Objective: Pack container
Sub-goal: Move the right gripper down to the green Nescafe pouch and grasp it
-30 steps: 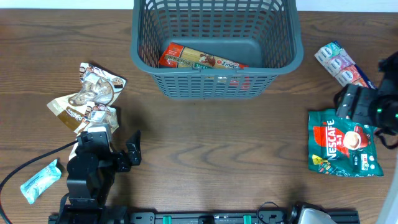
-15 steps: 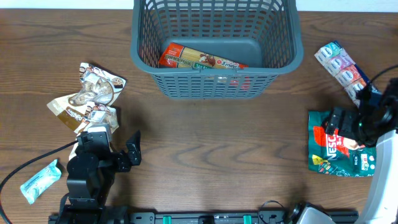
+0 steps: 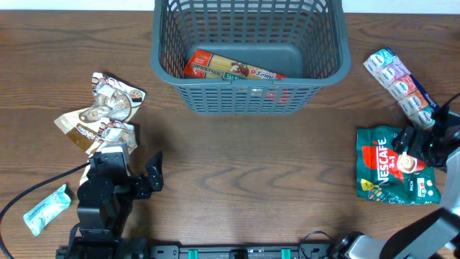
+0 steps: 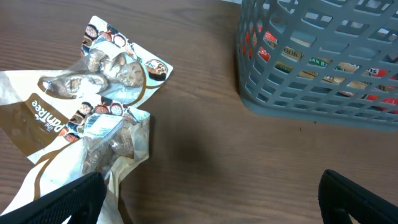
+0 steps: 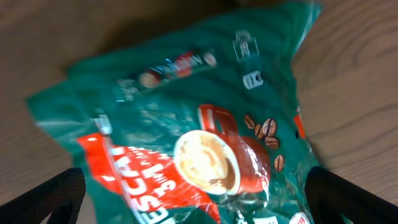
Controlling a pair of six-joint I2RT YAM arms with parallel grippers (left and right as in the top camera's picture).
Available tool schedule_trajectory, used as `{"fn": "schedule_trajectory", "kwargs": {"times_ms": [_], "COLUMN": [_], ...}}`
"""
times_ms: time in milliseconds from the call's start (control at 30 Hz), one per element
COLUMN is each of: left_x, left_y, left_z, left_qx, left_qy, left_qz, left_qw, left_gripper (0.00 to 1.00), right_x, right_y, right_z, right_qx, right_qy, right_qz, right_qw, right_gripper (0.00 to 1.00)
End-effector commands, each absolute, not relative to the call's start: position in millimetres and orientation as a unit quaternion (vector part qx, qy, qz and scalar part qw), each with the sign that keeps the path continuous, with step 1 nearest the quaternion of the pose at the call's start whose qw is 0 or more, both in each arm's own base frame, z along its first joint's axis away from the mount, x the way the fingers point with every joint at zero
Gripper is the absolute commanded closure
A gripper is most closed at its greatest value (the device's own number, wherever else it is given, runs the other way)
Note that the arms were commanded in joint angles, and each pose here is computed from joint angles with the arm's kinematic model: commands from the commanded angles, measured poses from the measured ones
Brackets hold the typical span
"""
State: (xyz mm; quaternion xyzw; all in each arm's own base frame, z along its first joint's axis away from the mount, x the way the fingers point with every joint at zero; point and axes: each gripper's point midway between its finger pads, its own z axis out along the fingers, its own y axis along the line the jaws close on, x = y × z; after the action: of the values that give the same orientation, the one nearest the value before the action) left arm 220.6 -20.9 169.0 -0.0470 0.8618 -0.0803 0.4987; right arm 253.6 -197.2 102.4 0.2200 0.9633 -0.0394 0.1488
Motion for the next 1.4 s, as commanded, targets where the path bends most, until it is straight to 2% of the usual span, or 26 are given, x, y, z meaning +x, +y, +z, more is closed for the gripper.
{"fn": "schedule_trajectory", "kwargs": {"times_ms": [0, 167, 433, 933, 1000, 1033, 1167, 1267, 1333, 1367], "left_x": [221, 221, 221, 221, 221, 221, 221, 221, 222, 222], "left_y": [-22, -22, -22, -22, -22, -22, -22, -22, -22, -22], "left_z": [180, 179, 180, 180, 180, 180, 180, 180, 181, 181], "left_qx": [-0.048, -0.047, -0.048, -0.048, -0.048, -0.048, -0.048, -0.053, -0.053, -0.053], "left_qy": [0.856, 0.856, 0.856, 0.855, 0.855, 0.855, 0.855, 0.855, 0.854, 0.854], "left_qz": [-0.087, -0.087, -0.086, -0.087, -0.087, -0.087, -0.087, -0.09, -0.09, -0.09], "left_qw": [0.508, 0.508, 0.508, 0.508, 0.509, 0.508, 0.508, 0.509, 0.51, 0.51], "left_gripper": [0.01, 0.01, 0.01, 0.01, 0.01, 0.01, 0.01, 0.01, 0.01, 0.01], "right_x": [243, 229, 224, 251, 254, 254, 253, 252, 254, 254], "right_y": [-207, -223, -257, -252, -245, -241, -233, -231, -233, -233], "right_z": [78, 54, 49, -11, -18, -22, -38, -43, -43, -43], "right_qx": [0.225, 0.257, 0.29, 0.255, 0.242, 0.236, 0.238, 0.239, 0.238, 0.238], "right_qy": [0.967, 0.963, 0.95, 0.958, 0.959, 0.96, 0.959, 0.959, 0.959, 0.959], "right_qz": [-0.034, -0.026, -0.047, 0.044, 0.066, 0.078, 0.103, 0.106, 0.103, 0.103], "right_qw": [0.111, 0.079, 0.106, 0.126, 0.128, 0.127, 0.116, 0.11, 0.114, 0.114], "right_gripper": [0.02, 0.02, 0.01, 0.02, 0.1, 0.17, 0.65, 0.7, 0.97, 0.99]}}
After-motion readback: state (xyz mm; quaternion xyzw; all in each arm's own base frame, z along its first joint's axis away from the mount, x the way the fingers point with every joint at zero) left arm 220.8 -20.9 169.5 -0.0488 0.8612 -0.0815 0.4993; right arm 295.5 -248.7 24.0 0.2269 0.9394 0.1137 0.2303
